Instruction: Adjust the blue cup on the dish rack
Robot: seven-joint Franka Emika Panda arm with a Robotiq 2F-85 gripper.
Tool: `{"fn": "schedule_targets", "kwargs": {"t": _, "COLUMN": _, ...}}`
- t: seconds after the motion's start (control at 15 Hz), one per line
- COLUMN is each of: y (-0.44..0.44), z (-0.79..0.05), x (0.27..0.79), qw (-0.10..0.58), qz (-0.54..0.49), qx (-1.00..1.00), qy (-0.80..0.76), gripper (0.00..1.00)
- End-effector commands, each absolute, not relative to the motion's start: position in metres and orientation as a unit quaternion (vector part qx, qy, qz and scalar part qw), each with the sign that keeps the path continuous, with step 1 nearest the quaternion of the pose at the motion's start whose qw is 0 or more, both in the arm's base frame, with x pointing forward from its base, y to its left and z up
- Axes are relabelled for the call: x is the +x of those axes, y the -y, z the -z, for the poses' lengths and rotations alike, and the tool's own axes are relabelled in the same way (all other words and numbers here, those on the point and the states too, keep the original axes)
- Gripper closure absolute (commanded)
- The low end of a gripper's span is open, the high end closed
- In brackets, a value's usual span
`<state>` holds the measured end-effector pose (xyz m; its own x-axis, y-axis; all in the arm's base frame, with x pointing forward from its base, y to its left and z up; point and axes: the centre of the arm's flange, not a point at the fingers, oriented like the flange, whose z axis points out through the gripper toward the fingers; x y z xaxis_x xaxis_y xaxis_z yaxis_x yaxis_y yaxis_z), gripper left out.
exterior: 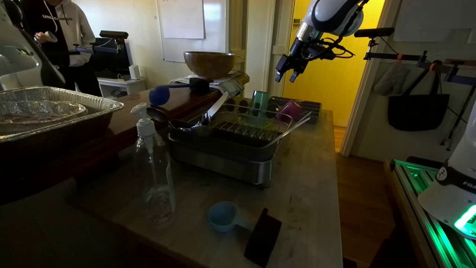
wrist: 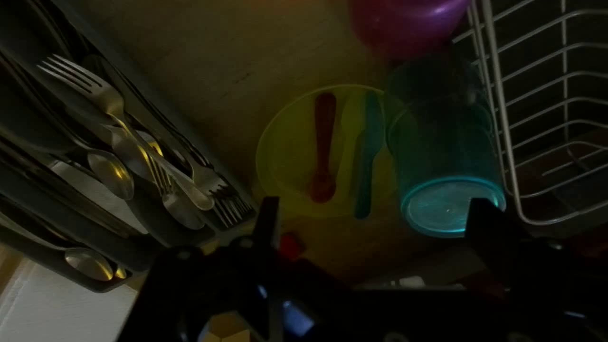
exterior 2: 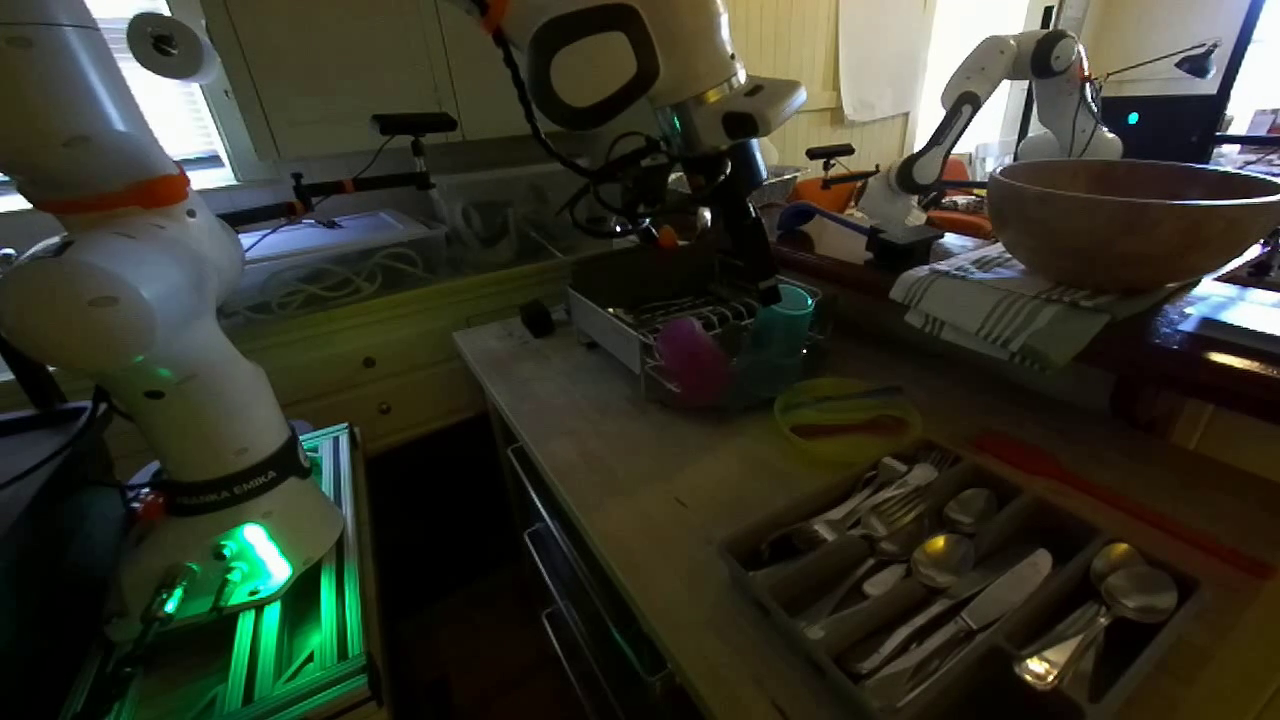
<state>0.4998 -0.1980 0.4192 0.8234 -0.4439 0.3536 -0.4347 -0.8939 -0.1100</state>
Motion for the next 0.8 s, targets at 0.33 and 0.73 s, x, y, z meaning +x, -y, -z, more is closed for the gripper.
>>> {"fn": "schedule_targets", "kwargs": {"t": 0.33, "y": 0.190, "z": -0.396, "x": 0.549, "qw": 0.051, "qz": 0.185, "qx": -0.948, "qy": -0.255, "gripper": 0.00}}
{"fn": "schedule_targets", "kwargs": {"t": 0.73, "y": 0.178, "z": -0.381, "x": 0.560, "qw": 0.079, "qz": 0.181, "qx": -0.942, "qy": -0.270, "gripper": 0.00}}
